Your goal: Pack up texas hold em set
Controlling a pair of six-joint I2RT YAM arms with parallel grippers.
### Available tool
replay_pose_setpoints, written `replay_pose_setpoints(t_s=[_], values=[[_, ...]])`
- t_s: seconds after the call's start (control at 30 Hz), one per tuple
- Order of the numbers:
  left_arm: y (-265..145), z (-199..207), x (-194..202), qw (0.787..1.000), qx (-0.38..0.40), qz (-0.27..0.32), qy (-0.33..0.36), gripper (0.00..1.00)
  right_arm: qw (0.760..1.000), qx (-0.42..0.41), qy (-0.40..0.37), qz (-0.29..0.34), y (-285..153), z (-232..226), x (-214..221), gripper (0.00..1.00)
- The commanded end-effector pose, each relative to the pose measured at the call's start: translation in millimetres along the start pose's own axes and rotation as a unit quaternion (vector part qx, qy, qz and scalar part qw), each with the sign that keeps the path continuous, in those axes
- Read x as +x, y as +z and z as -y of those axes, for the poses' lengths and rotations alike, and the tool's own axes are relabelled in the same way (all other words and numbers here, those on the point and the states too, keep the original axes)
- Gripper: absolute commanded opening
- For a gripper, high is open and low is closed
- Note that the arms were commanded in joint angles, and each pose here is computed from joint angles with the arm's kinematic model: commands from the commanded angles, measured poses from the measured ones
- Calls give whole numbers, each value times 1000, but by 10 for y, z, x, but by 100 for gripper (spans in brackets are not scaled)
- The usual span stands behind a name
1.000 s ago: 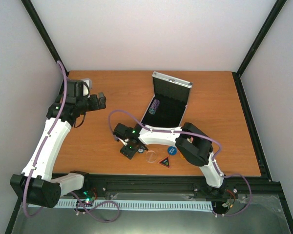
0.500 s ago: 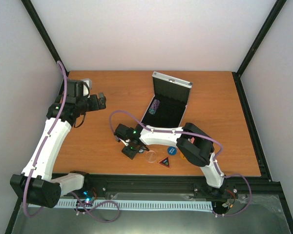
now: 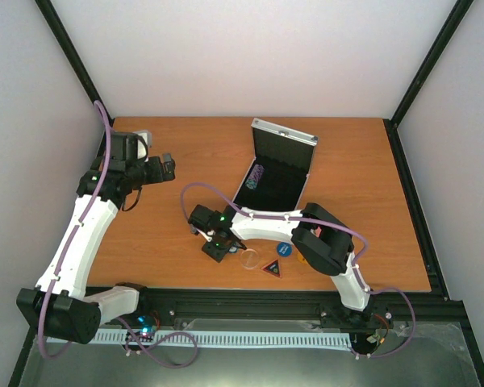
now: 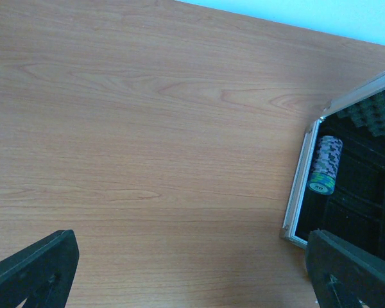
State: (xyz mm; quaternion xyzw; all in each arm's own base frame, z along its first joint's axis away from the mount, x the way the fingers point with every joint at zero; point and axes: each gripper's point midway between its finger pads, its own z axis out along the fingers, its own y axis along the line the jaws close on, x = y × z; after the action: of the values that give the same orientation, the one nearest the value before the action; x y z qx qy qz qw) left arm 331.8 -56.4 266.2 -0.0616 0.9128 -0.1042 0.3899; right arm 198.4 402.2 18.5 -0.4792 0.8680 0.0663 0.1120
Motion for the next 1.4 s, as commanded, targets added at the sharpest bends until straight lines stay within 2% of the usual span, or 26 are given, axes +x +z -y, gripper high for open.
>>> replay_pose_setpoints(t_s=[0.0, 0.1, 0.43, 0.83, 1.27, 1.37], values=[[-89, 15, -72, 1000, 4, 16, 9, 100, 1000, 8, -5, -14, 97, 40, 45, 57], [-97, 8, -65, 1000, 3, 17, 10, 100, 1000, 13, -3, -13, 94, 56, 39, 69], [-107, 12, -57, 1000, 5, 17, 8, 100, 1000, 14, -2, -10, 109, 59, 8, 71], [-103, -1, -25, 1000, 3, 15, 9, 100, 1000, 4, 0, -15, 177, 24, 24, 60], [-60, -8, 0, 1000, 2, 10, 6, 100, 1000, 7, 3, -16, 143, 41, 84, 58], [-67, -9, -11, 1000, 2, 11, 5, 100, 1000, 7, 3, -17, 156, 40, 85, 48]])
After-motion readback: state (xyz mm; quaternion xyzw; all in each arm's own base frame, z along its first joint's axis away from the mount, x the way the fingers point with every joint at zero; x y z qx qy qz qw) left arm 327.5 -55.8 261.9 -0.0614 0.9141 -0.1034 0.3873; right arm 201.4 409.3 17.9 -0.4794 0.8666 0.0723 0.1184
